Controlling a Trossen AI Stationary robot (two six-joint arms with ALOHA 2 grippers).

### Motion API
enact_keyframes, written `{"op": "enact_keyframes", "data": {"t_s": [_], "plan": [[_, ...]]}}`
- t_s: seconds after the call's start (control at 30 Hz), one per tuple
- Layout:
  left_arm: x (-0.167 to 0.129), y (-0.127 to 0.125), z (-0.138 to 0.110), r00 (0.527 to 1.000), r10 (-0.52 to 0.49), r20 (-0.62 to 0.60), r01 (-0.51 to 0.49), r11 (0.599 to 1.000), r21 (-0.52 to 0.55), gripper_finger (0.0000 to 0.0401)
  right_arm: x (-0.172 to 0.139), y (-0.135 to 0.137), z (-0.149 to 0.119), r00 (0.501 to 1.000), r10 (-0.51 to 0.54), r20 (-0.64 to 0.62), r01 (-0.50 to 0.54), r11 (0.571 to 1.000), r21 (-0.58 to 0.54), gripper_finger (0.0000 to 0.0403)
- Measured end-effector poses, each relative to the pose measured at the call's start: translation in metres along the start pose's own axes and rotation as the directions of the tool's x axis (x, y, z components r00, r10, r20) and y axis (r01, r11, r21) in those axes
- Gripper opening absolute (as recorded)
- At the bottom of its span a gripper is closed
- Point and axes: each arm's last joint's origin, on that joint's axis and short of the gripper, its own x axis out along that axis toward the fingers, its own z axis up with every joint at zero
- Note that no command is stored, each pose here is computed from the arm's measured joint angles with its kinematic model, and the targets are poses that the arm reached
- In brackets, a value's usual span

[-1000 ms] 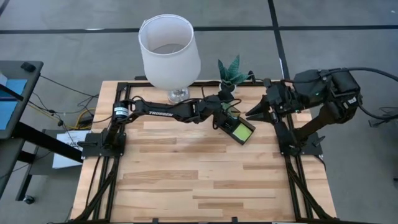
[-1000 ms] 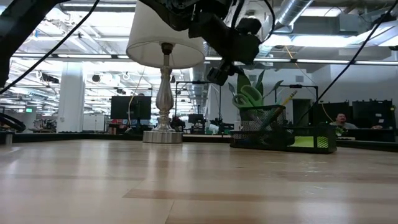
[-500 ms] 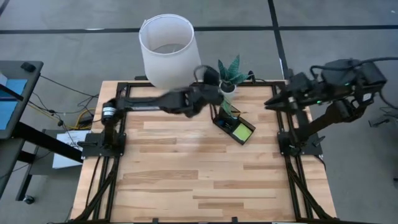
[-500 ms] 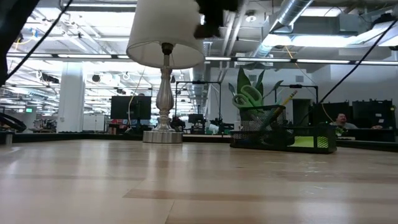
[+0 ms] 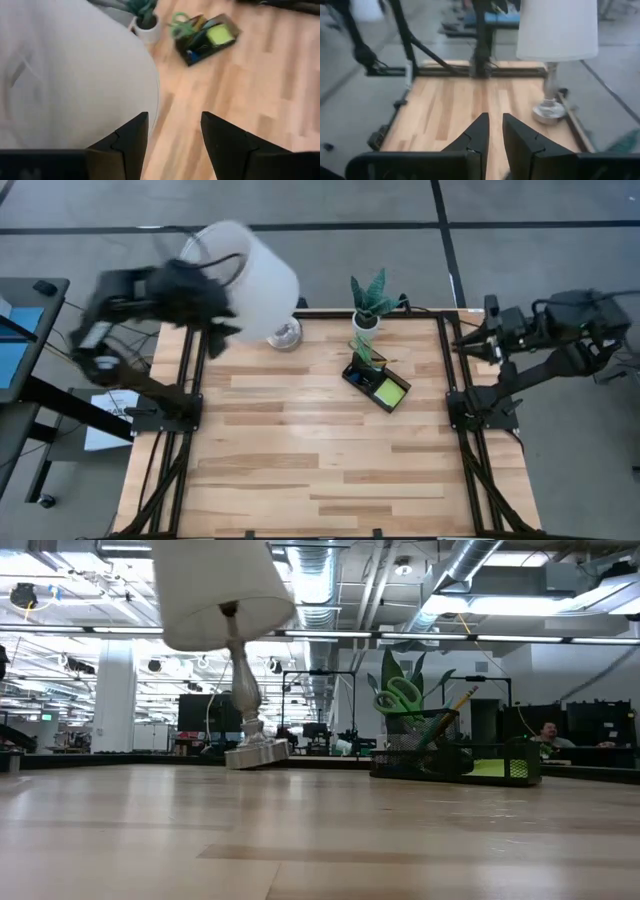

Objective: Pick and place office supplies into organizer
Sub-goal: Return to Home Position

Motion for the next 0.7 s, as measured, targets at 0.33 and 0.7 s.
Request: {"op": "enact_keyframes", "data": {"t_s": [0.33, 0.7], "plan": [[-0.061, -0.008, -0.024, 0.804, -0.046, 0.593, -0.104, 0.971, 0.216, 0.0176, 0.043, 0.010, -0.104, 0.833, 0.135, 0.537, -0.040, 0.982, -0.186, 0.0048], [-0.036, -0.003, -0.009, 0.843, 0.003, 0.539, -0.162, 0.955, 0.249, 0.0176, 0.010, 0.005, -0.144, 0.726, 0.172, 0.666, -0.126, 0.985, -0.118, 0.0048]]}}
